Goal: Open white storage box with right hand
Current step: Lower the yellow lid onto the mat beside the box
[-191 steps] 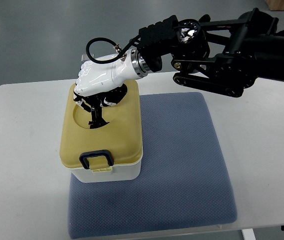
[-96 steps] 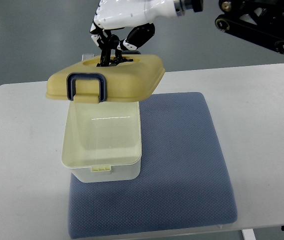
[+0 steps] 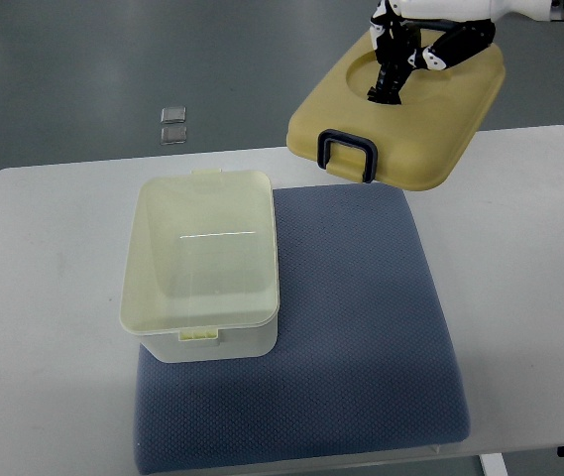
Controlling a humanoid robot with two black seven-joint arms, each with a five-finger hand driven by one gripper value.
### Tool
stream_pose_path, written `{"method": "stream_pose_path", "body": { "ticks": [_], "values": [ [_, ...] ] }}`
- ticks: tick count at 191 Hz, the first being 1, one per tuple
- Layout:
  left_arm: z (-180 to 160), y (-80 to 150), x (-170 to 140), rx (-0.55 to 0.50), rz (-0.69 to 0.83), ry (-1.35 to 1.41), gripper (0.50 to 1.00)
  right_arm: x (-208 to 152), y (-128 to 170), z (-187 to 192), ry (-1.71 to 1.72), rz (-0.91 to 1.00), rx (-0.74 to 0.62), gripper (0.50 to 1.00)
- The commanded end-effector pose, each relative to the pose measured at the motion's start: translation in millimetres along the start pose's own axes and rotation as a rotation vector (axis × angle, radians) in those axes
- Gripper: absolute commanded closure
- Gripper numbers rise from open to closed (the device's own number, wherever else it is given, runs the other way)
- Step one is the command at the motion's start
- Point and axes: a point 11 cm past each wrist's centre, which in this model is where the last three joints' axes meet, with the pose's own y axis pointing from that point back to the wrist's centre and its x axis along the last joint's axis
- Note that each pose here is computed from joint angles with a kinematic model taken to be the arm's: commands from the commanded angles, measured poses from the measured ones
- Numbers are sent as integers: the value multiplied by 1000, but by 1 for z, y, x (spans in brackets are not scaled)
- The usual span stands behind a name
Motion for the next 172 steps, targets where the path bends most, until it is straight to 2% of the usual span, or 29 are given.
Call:
{"method": "stream_pose_path", "body": {
  "ticks": [1, 27, 61, 124, 172],
  "values": [
    [0, 0, 0, 0, 1, 0, 500, -33, 13, 7, -17, -13, -31, 1000],
    [0, 0, 0, 0, 1, 0, 500, -76, 22, 6, -12, -44, -39, 1000],
    [0, 0, 0, 0, 1, 0, 500, -111, 19, -6, -8, -52, -9, 1000],
    [0, 0, 0, 0, 1, 0, 500, -149, -8, -38, -60, -59, 77, 1000],
    [0, 0, 0, 0, 1, 0, 500, -164, -19, -50, -83, -58, 104, 1000]
  ]
}}
